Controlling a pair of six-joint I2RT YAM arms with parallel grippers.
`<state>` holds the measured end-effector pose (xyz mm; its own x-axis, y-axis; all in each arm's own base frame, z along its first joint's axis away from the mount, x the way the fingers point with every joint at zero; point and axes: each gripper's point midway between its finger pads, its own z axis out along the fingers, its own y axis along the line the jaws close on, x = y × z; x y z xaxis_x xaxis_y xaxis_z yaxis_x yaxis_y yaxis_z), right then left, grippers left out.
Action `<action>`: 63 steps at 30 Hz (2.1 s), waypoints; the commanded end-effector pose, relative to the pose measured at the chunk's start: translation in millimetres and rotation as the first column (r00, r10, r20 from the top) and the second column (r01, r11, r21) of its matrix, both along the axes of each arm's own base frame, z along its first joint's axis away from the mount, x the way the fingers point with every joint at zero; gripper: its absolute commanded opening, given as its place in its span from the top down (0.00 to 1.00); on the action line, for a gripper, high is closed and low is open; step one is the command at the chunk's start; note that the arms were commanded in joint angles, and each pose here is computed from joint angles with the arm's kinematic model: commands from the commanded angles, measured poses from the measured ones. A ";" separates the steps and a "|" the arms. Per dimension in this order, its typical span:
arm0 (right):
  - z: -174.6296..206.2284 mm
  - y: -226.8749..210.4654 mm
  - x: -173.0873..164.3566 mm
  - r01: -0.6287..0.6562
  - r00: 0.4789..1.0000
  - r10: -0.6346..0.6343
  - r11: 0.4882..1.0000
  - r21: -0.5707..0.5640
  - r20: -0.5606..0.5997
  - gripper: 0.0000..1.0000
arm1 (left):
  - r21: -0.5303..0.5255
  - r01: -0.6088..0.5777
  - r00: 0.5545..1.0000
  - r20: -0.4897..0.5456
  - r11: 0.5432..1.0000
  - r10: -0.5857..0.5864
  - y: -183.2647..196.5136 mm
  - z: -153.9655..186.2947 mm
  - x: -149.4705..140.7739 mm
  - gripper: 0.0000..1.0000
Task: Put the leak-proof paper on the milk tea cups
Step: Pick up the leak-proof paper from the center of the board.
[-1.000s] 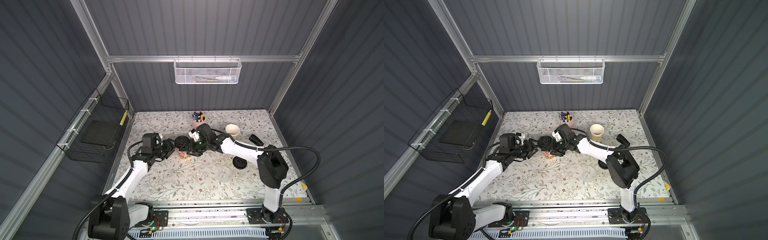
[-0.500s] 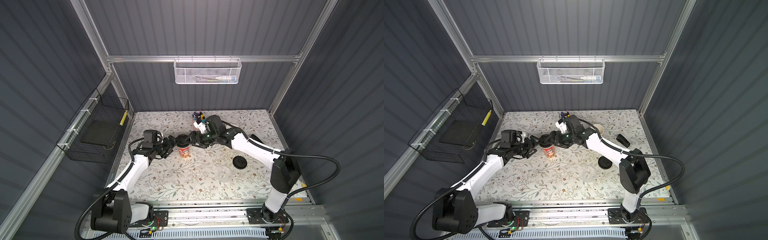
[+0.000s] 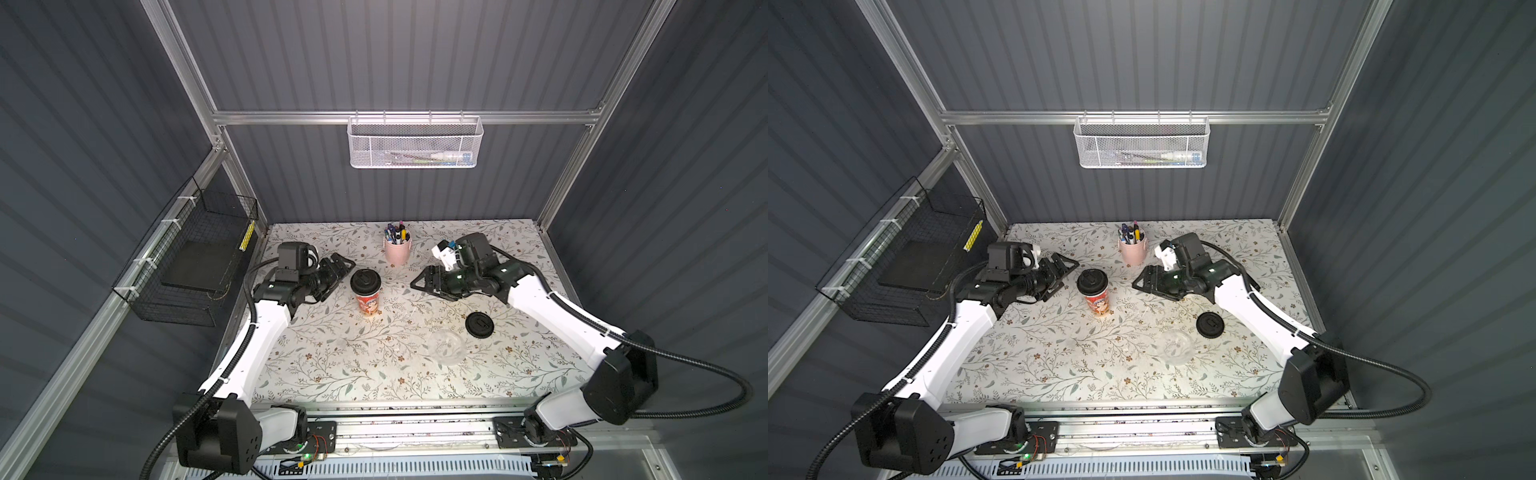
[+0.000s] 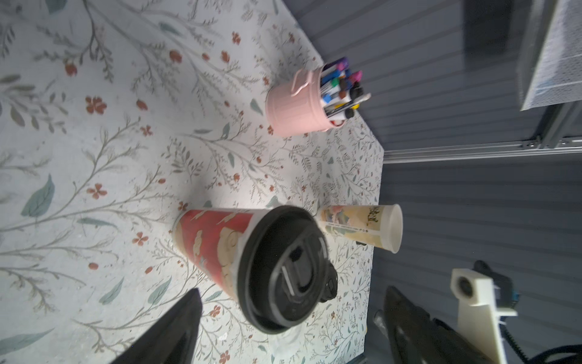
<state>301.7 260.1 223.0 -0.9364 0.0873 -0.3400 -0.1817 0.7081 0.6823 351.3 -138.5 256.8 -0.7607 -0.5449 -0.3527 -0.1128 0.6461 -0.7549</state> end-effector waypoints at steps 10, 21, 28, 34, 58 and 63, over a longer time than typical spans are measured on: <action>-98.1 -133.4 -50.9 0.278 0.919 -0.353 0.896 -0.345 -0.177 0.29 | 0.259 0.283 0.951 0.047 0.924 -0.304 -140.0 7.0 -31.0 0.19; -152.6 -123.2 -84.3 0.405 0.846 -0.434 0.901 -0.156 -0.311 0.38 | 0.327 0.584 0.811 -0.200 0.743 -0.549 -246.0 -123.2 -95.1 0.30; -182.3 -121.9 -94.9 0.447 0.807 -0.460 0.886 -0.127 -0.370 0.43 | 0.328 0.631 0.774 -0.319 0.703 -0.547 -250.4 -182.9 -99.1 0.36; -205.5 -114.2 -100.0 0.450 0.781 -0.454 0.885 -0.117 -0.429 0.50 | 0.310 0.655 0.747 -0.406 0.689 -0.527 -241.0 -216.0 -112.5 0.39; -205.4 -99.3 -89.8 0.483 0.813 -0.447 0.876 0.001 -0.373 0.70 | 0.253 0.648 0.713 -0.533 0.718 -0.455 -219.3 -265.1 -140.6 0.52; -191.9 -96.2 -83.1 0.456 0.845 -0.424 0.889 0.026 -0.324 0.86 | 0.257 0.634 0.731 -0.506 0.729 -0.457 -221.2 -255.8 -135.6 0.52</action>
